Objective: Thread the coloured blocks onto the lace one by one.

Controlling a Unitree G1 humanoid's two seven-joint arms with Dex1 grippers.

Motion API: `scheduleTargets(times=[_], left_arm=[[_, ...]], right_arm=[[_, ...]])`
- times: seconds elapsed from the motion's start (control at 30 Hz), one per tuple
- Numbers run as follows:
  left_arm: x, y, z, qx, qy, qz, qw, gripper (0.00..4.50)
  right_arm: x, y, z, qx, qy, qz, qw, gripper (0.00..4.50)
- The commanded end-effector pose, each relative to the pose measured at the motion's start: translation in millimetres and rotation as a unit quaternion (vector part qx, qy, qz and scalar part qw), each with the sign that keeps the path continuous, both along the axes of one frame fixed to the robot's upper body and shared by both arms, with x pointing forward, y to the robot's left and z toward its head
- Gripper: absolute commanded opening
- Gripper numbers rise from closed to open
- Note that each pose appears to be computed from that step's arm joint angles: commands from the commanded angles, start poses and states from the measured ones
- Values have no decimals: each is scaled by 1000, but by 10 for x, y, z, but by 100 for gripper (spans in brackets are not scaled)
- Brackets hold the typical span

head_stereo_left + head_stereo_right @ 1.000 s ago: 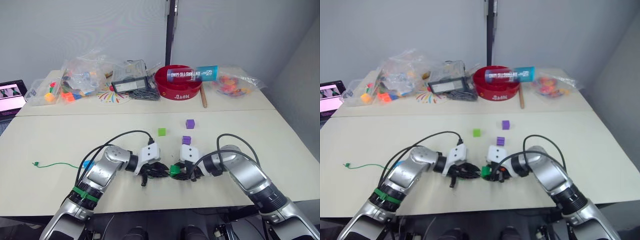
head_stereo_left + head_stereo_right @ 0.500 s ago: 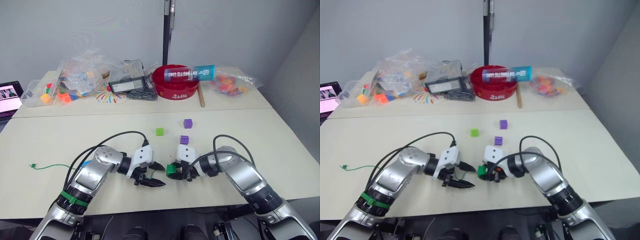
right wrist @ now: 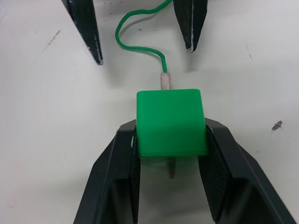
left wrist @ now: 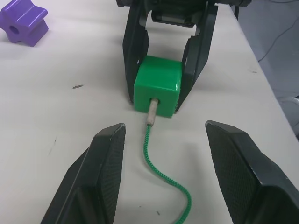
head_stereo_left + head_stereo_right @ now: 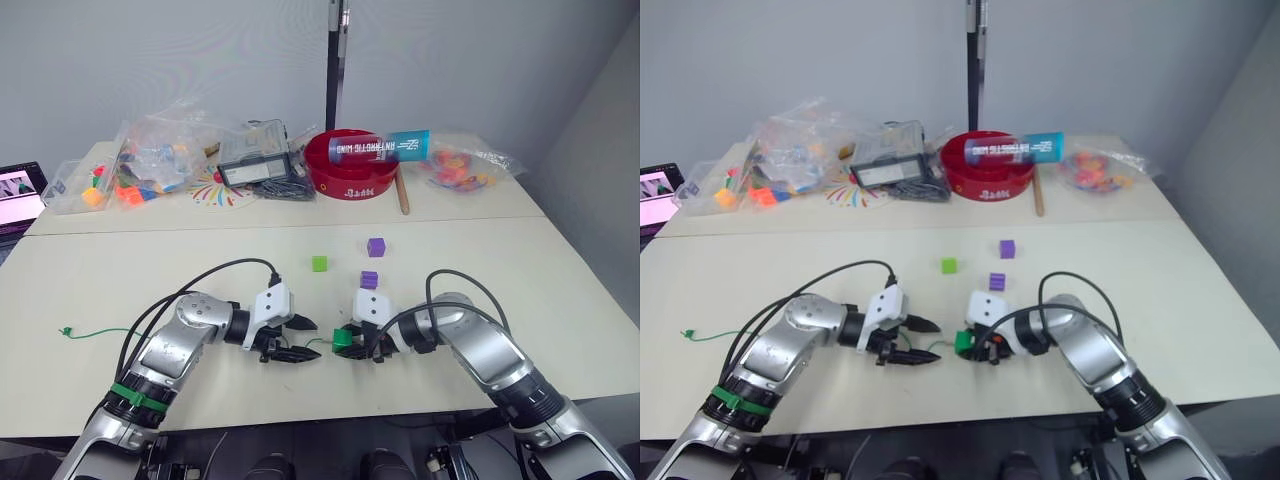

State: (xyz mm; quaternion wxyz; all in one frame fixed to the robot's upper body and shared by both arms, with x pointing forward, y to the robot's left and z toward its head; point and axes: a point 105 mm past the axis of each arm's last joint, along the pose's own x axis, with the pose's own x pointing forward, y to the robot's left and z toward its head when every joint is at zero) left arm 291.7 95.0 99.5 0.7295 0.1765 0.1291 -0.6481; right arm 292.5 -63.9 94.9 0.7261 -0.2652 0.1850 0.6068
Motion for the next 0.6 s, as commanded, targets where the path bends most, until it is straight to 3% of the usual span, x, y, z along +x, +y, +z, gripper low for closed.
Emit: scheduleTargets(times=[0.03, 0.2, 0.3, 0.5, 0.6], left_arm=[[21, 37, -17, 12, -13, 0, 1000, 287], [32, 16, -112, 23, -11, -2, 1000, 287], [6, -30, -130, 16, -11, -10, 1000, 211], [41, -80, -110, 12, -26, -11, 1000, 16], [60, -99, -105, 13, -31, -11, 999, 5]], right_arm=[[-21, 3, -9, 0, -4, 1, 1000, 120], [-19, -5, -3, -1, -5, 0, 1000, 120], [-22, -16, 3, -1, -6, 0, 1000, 120], [-23, -20, 12, 0, -6, -1, 1000, 120], [-21, -24, 16, -1, -6, -1, 1000, 120]])
